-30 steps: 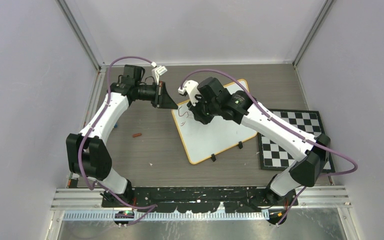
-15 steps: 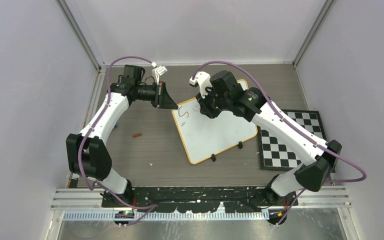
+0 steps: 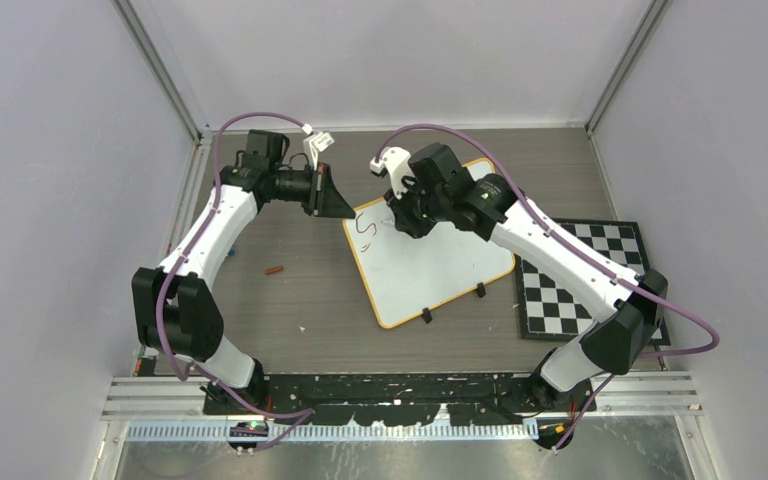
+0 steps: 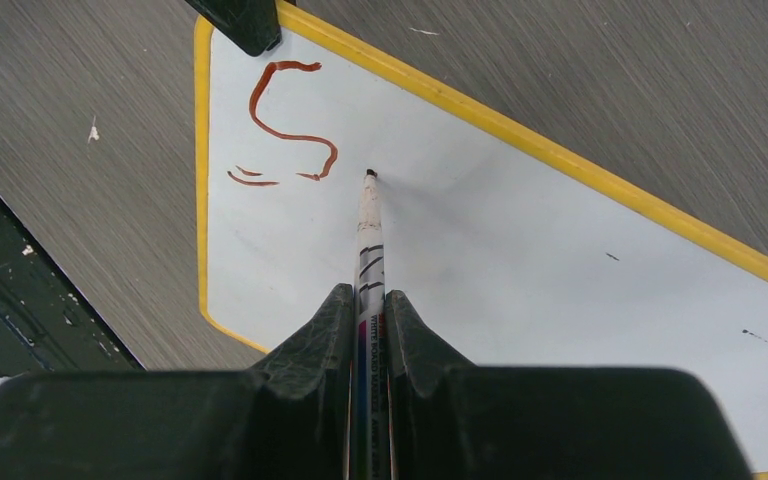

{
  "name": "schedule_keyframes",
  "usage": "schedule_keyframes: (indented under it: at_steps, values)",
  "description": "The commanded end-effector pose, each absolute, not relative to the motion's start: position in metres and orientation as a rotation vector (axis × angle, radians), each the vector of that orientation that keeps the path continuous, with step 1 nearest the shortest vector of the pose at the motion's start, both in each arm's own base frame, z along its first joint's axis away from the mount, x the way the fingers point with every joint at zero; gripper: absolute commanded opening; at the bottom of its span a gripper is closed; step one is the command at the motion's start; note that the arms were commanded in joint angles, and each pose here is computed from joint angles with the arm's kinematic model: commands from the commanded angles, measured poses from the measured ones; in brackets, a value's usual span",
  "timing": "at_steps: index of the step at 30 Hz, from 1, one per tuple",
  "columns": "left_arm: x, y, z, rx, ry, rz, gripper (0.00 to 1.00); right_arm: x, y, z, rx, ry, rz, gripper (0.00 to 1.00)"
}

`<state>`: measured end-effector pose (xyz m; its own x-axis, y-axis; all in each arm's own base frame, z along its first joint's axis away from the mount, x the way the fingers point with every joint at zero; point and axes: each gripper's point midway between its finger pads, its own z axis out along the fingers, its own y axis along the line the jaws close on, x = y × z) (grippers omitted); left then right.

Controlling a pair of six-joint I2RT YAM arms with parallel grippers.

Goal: Write a sentence on the whiteboard

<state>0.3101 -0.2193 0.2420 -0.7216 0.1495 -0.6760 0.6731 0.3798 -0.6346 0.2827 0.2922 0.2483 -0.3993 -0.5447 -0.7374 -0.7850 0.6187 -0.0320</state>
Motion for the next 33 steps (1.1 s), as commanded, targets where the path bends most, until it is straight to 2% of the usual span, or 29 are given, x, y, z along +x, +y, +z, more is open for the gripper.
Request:
schedule_keyframes:
  at_steps: [1,12,25,33]
  values:
    - [0.304,-0.219,0.253,0.715,2.097,-1.319,0.0,0.292,0.296,0.263,-0.99,2.055,0.408,0.0]
    - [0.304,-0.219,0.251,0.717,2.1,-1.317,0.0,0.271,0.29,0.24,-1.025,2.114,0.446,0.0]
    - [0.304,-0.219,0.251,0.718,2.099,-1.316,0.0,0.301,0.291,0.276,-0.953,2.035,0.389,0.0]
    - [0.304,-0.219,0.251,0.719,2.099,-1.315,0.0,0.297,0.284,0.261,-0.963,2.073,0.378,0.0]
